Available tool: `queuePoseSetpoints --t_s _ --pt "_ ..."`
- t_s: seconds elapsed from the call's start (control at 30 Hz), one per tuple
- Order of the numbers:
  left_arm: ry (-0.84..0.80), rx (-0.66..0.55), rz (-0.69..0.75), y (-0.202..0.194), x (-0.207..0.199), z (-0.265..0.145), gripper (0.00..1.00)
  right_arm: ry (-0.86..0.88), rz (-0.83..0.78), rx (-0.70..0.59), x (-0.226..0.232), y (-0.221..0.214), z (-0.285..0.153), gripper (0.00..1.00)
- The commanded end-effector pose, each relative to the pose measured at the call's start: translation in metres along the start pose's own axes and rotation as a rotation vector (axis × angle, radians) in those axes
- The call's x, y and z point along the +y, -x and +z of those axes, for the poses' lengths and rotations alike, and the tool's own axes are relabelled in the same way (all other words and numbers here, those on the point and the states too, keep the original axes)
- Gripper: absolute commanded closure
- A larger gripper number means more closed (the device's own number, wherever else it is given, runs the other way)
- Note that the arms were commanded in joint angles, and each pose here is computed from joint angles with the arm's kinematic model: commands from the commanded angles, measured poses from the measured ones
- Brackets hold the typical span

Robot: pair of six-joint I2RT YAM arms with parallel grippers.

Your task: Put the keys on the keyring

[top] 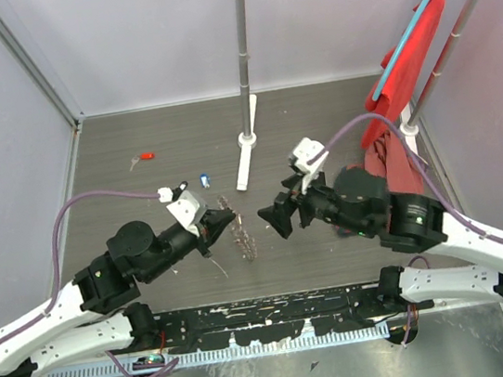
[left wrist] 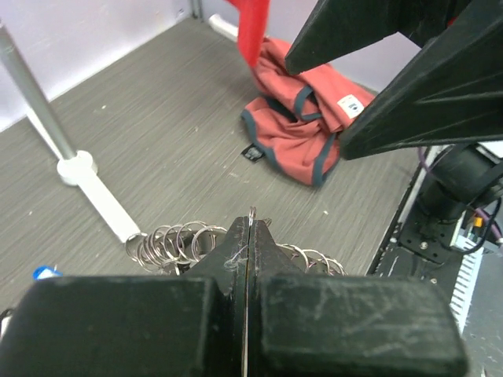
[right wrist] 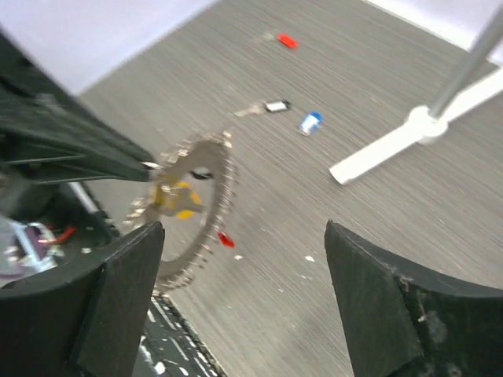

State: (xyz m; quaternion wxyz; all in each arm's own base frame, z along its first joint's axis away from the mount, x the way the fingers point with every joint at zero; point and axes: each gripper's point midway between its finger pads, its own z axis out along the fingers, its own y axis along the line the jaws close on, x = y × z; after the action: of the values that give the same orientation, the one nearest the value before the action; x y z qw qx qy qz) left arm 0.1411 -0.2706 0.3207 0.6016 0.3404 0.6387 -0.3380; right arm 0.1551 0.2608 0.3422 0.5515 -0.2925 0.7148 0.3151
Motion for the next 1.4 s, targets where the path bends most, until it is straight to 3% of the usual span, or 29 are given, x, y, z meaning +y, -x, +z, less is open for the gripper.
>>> queuePoseSetpoints --t_s 0.0,0.1,0.2,0.4,0.63,0.83,1.1,1.17,1.37 --pt "0.057 0.007 -0.03 0.003 0.015 -0.012 1.0 -0.24 0.022 0.073 -0.033 -0.007 0.017 0.09" --pt "0.101 0.05 -0.047 -0.01 0.025 -0.018 1.0 -0.253 0.054 0.182 -0.046 -0.023 0.035 0.01" --pt "0.15 0.083 -0.069 -0.02 0.034 -0.024 1.0 -0.214 0.165 0.214 -0.066 -0.032 0.048 0.0" --pt "0.257 0.165 -0.075 -0.038 0.055 -0.034 1.0 -0.257 0.372 0.14 -0.122 -0.035 0.034 0.0" --pt "0.331 0.318 -0.091 -0.076 0.076 -0.027 1.0 -0.413 0.431 0.018 -0.141 -0.035 -0.014 0.0" --pt "0.264 0.441 -0.142 -0.109 0.08 0.006 1.0 -0.507 0.436 -0.069 -0.143 -0.034 -0.057 0.0" --pt "0.07 0.561 -0.152 -0.155 0.058 0.087 0.99 -0.504 0.476 -0.075 -0.135 -0.046 -0.074 0.0" --pt "0.041 0.578 -0.151 -0.163 0.056 0.102 0.97 -0.529 0.499 -0.082 -0.137 -0.049 -0.077 0.0" --pt "-0.022 0.607 -0.164 -0.178 0.049 0.128 0.65 -0.57 0.529 -0.122 -0.143 -0.051 -0.084 0.0"
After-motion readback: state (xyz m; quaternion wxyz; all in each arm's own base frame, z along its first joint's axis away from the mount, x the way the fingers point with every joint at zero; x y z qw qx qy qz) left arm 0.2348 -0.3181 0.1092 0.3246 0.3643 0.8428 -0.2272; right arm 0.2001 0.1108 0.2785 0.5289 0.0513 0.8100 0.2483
